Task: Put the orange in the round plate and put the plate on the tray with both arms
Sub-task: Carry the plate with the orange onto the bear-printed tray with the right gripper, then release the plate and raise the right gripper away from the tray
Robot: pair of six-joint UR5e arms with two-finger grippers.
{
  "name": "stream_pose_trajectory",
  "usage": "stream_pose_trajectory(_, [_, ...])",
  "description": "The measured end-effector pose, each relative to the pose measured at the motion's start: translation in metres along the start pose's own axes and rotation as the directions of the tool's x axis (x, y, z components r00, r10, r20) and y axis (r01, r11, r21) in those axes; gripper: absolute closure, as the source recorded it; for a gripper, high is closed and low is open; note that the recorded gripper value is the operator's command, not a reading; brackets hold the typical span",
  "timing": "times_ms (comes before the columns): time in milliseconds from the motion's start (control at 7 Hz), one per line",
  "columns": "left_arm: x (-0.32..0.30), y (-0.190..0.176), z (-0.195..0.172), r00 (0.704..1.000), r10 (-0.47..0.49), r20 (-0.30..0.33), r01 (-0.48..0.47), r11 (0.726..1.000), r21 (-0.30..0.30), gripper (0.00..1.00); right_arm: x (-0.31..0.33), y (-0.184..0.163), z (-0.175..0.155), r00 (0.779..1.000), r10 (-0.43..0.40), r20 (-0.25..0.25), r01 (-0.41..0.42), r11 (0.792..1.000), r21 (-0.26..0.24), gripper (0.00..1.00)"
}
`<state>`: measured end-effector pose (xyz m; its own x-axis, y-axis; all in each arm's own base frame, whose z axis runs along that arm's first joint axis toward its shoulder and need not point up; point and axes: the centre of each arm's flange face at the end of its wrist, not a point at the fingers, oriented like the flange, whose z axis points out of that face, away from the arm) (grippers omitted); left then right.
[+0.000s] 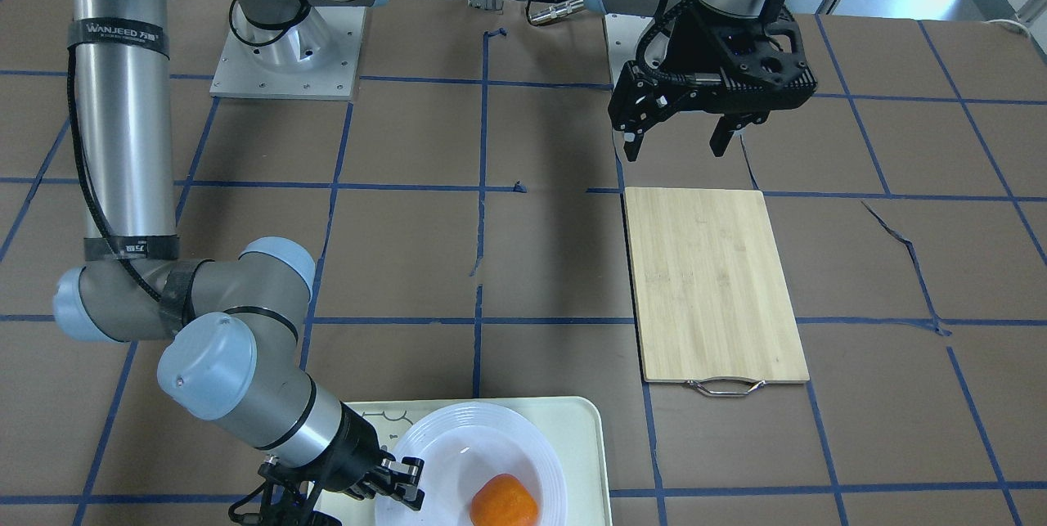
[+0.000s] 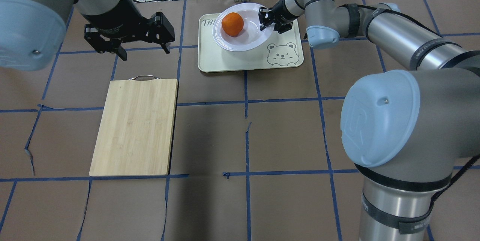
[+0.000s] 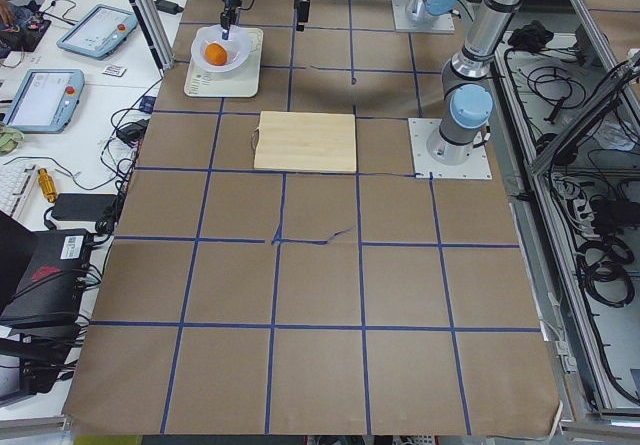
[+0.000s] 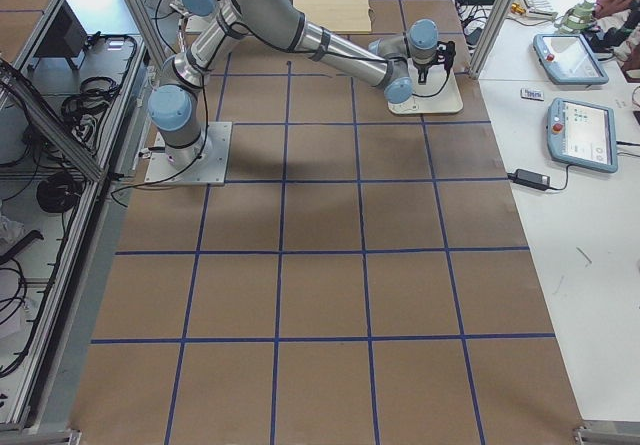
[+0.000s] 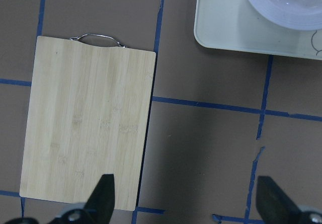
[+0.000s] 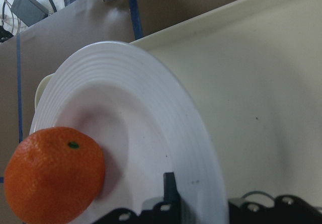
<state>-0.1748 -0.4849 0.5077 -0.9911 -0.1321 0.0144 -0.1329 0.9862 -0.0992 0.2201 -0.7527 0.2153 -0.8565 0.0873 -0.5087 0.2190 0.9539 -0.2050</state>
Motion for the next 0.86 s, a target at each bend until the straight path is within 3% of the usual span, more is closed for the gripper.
stream_pose_trajectory(143, [0.000, 0.000, 0.000, 1.000, 0.000, 0.000, 0.000, 1.000, 0.000, 0.00, 0.003, 0.002, 0.004, 1.000, 0.000, -0.003, 0.000, 1.000, 0.002, 0.46])
stream_pose_trajectory(286, [0.000, 0.000, 0.000, 1.000, -0.001, 0.000, 0.001, 1.000, -0.001, 0.00, 0.005, 0.003, 0.006, 1.000, 0.000, -0.005, 0.000, 1.000, 0.002, 0.00])
stream_pose_trajectory(571, [0.000, 0.000, 0.001, 1.000, -0.001, 0.001, 0.001, 1.000, -0.002, 0.00, 0.008, 0.000, 0.001, 0.999, -0.008, -0.033, 0.009, 1.000, 0.019, 0.00])
stream_pose_trajectory(857, [0.000, 0.000, 0.001, 1.000, -0.001, 0.001, 0.001, 1.000, -0.002, 0.00, 0.033, -0.019, -0.032, 0.990, -0.070, -0.123, 0.079, 0.995, 0.067, 0.00])
